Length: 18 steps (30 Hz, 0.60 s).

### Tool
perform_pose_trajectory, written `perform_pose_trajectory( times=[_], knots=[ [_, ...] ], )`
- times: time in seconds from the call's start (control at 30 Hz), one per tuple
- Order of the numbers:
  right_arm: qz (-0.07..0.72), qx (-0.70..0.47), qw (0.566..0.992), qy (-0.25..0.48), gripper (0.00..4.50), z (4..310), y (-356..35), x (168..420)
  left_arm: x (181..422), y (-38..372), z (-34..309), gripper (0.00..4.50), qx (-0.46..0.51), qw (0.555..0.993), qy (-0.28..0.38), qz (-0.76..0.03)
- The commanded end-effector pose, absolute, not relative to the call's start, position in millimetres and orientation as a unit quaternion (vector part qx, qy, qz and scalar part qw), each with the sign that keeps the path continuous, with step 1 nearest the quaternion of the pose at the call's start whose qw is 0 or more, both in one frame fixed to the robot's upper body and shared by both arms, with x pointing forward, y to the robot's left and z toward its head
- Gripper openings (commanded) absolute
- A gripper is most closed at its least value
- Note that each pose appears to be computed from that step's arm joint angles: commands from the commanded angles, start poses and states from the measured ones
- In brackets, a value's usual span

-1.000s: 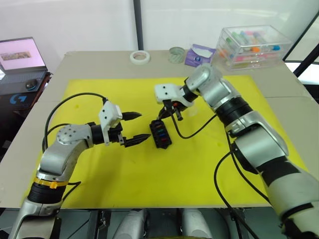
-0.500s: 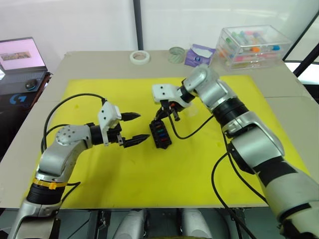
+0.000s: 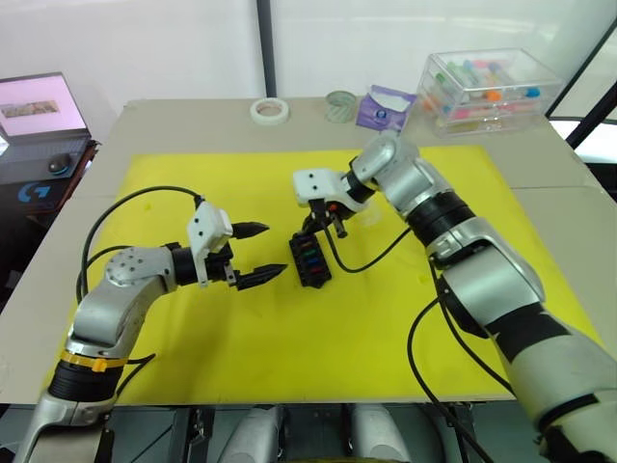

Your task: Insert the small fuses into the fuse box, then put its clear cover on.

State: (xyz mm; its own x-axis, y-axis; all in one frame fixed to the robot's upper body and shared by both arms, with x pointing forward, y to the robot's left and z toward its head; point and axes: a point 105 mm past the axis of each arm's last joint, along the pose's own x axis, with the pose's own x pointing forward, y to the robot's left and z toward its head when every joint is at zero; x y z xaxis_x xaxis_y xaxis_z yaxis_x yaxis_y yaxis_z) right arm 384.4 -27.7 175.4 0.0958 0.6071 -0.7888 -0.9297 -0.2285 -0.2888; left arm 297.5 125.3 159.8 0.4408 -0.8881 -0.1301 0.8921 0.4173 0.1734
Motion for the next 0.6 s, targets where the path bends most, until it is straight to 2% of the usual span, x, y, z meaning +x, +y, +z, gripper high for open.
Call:
perform_pose_trajectory(
  times=[0.03,0.4,0.6],
  knots=[
    [0.645,-0.451,0.594,0.17,0.0,186,-21,385,298,128,173,4.45,0.124,0.843,-0.015,-0.524],
    [0.642,-0.46,0.581,0.197,0.0,176,-26,384,297,122,171,4.45,0.133,0.836,-0.019,-0.532],
    [0.643,-0.452,0.584,0.201,0.0,177,-24,384,299,116,181,4.45,0.136,0.829,-0.047,-0.541]
  ],
)
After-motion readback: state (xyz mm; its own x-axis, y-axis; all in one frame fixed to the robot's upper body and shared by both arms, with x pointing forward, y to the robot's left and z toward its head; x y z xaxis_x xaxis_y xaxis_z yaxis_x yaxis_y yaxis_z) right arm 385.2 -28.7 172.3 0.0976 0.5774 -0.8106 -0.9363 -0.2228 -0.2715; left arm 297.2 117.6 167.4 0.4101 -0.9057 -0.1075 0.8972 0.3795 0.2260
